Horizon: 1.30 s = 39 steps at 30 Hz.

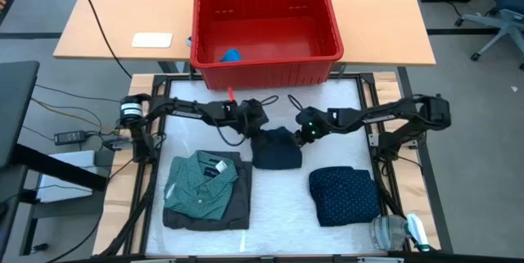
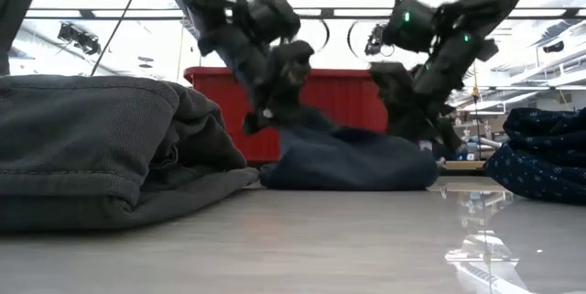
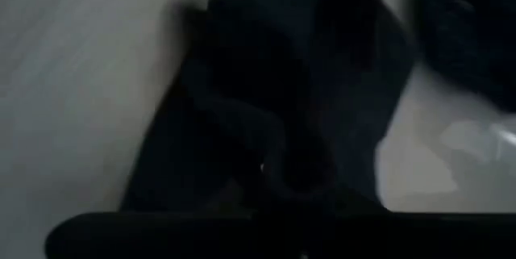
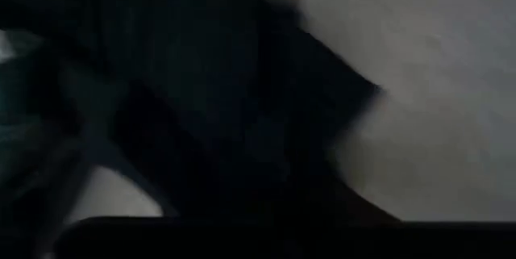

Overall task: Fold laundry
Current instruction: Fold the dark blue shorts, then stack the dark blue shorts on top of the dark green polo

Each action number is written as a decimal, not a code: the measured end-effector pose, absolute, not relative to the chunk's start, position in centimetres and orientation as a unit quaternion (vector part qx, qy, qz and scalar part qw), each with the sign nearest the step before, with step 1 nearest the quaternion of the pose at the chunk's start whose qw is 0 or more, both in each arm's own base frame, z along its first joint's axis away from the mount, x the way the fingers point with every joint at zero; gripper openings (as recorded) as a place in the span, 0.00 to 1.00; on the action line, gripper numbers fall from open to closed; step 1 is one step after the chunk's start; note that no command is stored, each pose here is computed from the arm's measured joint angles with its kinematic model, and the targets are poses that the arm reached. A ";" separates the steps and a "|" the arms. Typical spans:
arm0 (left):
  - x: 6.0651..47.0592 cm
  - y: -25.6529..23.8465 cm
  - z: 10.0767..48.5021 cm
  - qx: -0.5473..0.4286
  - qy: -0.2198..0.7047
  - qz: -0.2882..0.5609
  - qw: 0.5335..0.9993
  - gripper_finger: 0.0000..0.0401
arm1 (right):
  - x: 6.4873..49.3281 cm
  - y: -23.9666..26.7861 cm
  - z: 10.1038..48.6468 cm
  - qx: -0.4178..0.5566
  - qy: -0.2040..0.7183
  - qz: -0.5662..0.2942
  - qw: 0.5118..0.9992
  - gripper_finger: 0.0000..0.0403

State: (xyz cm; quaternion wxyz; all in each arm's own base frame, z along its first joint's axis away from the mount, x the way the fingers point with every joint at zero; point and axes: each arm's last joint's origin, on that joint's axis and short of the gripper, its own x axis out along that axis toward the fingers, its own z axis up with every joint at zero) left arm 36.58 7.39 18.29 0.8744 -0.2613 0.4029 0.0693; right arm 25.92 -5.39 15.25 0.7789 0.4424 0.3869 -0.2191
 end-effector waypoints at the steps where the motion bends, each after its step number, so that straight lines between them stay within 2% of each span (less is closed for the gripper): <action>1: 36.6 8.0 17.9 -0.271 0.402 0.078 0.871 0.09 | 25.7 -5.7 14.8 0.449 0.395 -0.222 0.770 0.16; 4: 36.3 9.4 17.0 -0.298 0.412 0.101 0.855 0.11 | 25.7 -6.5 15.1 0.466 0.379 -0.221 0.768 0.30; 8: 35.5 10.6 17.4 -0.365 0.416 0.085 0.829 0.20 | 25.2 -6.8 16.7 0.483 0.344 -0.224 0.773 0.46; 14: 33.8 11.0 20.9 -0.382 0.392 0.075 0.834 0.36 | 24.7 -6.7 18.4 0.507 0.306 -0.229 0.772 0.59; 18: 32.8 10.6 21.9 -0.375 0.406 0.102 0.827 0.46 | 25.1 -5.8 18.0 0.515 0.324 -0.212 0.765 0.63; 23: 32.3 8.7 20.8 -0.369 0.457 0.136 0.798 0.58 | 26.0 -4.0 16.6 0.526 0.355 -0.206 0.745 0.65; 32: 32.5 7.6 18.5 -0.408 0.411 0.210 0.787 0.78 | 26.8 -2.6 14.9 0.546 0.362 -0.246 0.714 0.66; 39: 33.3 8.1 14.7 -0.450 0.401 0.245 0.759 0.86 | 27.5 -2.6 13.7 0.551 0.361 -0.249 0.710 0.66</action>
